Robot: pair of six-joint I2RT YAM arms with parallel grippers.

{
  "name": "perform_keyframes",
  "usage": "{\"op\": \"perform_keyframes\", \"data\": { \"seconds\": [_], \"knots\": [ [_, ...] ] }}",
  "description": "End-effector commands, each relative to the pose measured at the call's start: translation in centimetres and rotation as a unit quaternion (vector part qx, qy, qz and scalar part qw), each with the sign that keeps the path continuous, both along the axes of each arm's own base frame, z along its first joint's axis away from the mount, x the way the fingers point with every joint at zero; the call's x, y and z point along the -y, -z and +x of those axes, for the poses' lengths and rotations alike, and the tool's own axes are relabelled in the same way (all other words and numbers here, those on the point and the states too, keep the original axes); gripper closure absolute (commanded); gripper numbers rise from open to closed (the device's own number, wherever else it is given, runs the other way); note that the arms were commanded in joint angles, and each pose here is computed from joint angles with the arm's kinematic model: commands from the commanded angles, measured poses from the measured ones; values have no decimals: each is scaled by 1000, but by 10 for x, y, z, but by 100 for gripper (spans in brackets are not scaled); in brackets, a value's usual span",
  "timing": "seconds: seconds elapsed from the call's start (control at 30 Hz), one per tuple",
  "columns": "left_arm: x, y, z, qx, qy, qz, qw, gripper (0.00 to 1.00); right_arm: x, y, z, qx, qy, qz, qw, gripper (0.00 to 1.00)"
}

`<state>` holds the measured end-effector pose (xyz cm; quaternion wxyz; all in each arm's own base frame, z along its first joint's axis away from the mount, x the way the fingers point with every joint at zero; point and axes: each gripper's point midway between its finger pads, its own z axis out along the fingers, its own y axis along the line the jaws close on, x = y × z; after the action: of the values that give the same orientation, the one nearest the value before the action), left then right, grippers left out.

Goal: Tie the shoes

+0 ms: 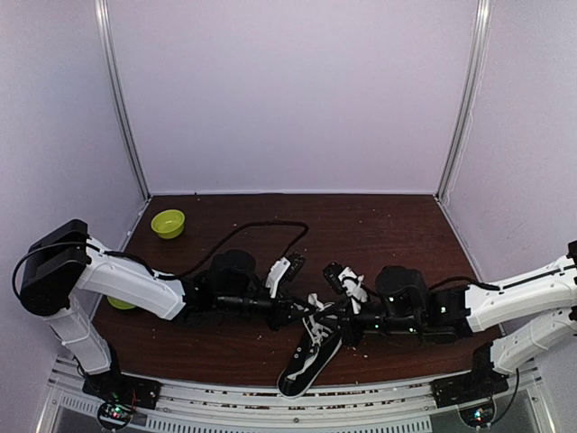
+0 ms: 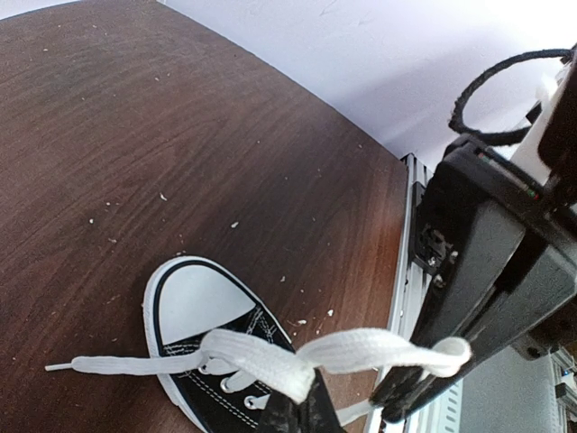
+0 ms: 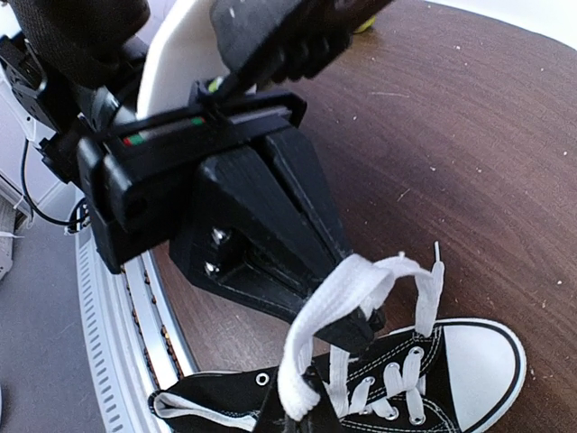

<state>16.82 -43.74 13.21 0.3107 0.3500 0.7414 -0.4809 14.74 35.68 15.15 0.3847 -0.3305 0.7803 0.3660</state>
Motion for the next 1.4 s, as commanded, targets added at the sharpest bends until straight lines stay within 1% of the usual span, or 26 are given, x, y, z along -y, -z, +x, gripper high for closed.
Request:
{"op": "perform_keyframes", "data": {
  "seconds": [0.0,0.23,0.43,0.73,0.97,1.03,1.2,1.33,1.37],
  "knots": [
    [6,-15,3,7,-2,-20,1000,100,-3,19,-3,-4,-4,-15,1000,100],
    [6,-16,2,5,-2,-21,1000,100,-14,37,-4,-10,-10,-36,999,100],
    [5,-18,2,8,-1,-22,1000,100,-14,49,9,-3,25,-57,998,100],
    [4,-16,0,7,3,-18,1000,100,-16,29,30,34,75,-45,996,100],
    [7,-18,0,7,6,-21,1000,100,-33,29,31,60,66,-52,995,100],
    [7,-18,0,5,7,-22,1000,100,-40,33,28,55,54,-51,996,100],
    [8,-18,0,4,8,-26,1000,100,-53,29,20,42,30,-21,998,100],
    [9,-18,0,4,8,-27,1000,100,-50,35,22,36,38,-41,998,100],
    [8,-18,0,3,6,-26,1000,100,-45,37,23,35,43,-47,997,98]
  ]
}}
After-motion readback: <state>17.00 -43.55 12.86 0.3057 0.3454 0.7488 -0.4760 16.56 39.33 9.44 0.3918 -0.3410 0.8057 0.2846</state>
